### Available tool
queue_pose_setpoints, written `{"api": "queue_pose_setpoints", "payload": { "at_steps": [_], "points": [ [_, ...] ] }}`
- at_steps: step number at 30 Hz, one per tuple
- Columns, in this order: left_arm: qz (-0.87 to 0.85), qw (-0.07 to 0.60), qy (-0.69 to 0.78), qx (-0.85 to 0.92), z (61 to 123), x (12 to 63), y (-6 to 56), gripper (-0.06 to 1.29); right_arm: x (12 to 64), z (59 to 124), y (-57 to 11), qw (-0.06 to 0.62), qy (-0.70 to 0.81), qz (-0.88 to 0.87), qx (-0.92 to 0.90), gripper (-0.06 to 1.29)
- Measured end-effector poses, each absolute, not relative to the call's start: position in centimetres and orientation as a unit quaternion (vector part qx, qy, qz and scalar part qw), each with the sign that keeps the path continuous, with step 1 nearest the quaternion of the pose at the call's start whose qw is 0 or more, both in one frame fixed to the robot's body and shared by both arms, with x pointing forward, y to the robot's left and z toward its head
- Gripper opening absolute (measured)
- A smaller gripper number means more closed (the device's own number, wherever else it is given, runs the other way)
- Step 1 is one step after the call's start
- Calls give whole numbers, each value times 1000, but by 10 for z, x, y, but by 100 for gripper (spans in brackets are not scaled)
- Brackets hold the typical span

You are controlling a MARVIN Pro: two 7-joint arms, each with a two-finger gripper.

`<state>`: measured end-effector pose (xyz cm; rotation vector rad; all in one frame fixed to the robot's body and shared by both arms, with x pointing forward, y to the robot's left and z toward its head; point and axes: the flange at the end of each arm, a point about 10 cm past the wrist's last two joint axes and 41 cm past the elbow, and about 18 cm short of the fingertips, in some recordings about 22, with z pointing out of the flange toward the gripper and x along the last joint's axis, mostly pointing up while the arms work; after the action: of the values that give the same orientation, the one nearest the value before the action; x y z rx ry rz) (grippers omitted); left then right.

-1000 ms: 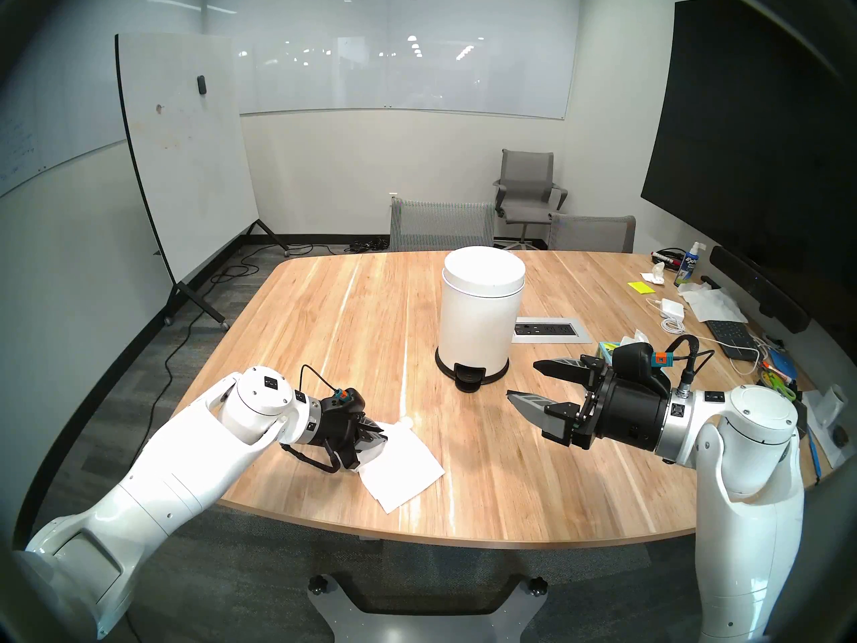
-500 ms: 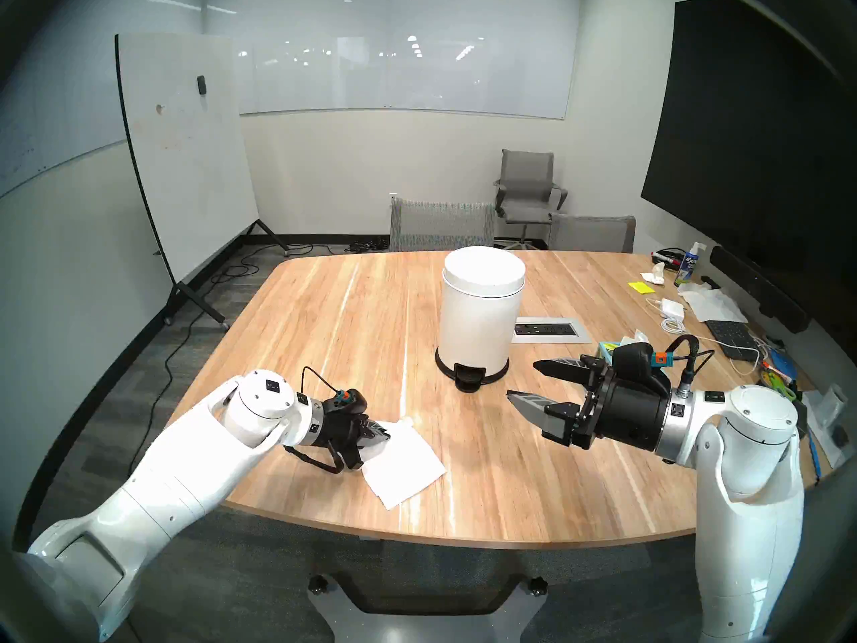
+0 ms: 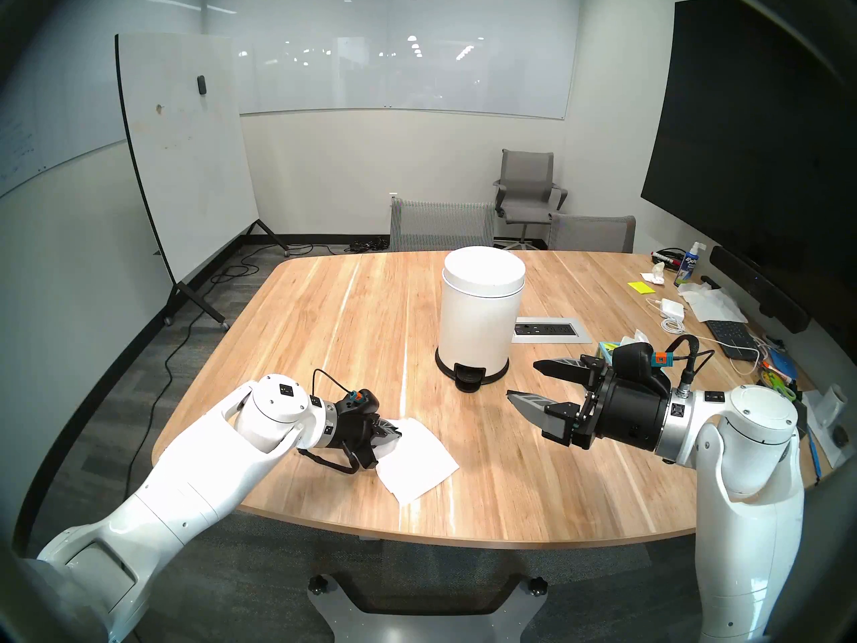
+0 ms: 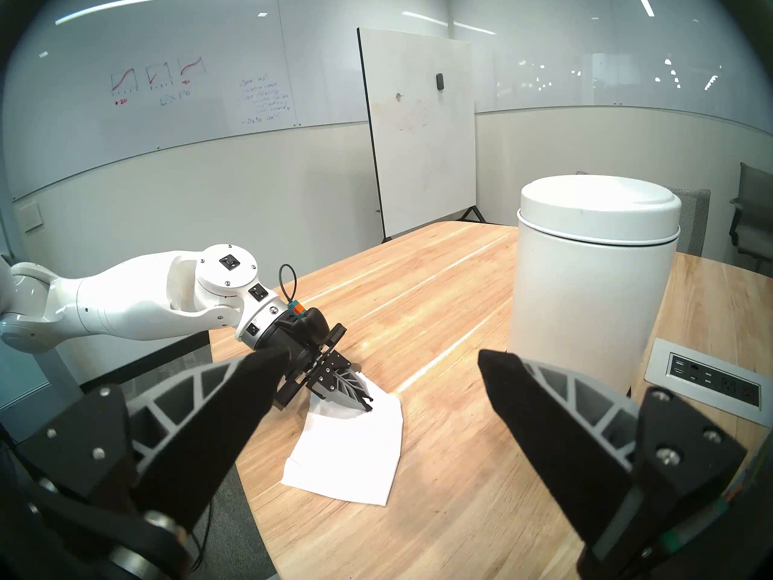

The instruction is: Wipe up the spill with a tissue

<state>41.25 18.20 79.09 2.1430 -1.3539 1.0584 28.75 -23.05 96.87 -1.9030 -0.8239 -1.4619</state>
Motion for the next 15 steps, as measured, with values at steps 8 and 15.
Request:
{"api": "queue_pose_setpoints", "payload": {
  "at_steps": [8, 15],
  "points": [
    [389, 191, -468, 771, 788, 419, 160, -2, 287, 969, -230, 298, -310, -550, -716, 123],
    [397, 185, -451, 778, 787, 432, 152, -2, 287, 969, -230, 298, -310, -550, -716, 123]
  ]
}}
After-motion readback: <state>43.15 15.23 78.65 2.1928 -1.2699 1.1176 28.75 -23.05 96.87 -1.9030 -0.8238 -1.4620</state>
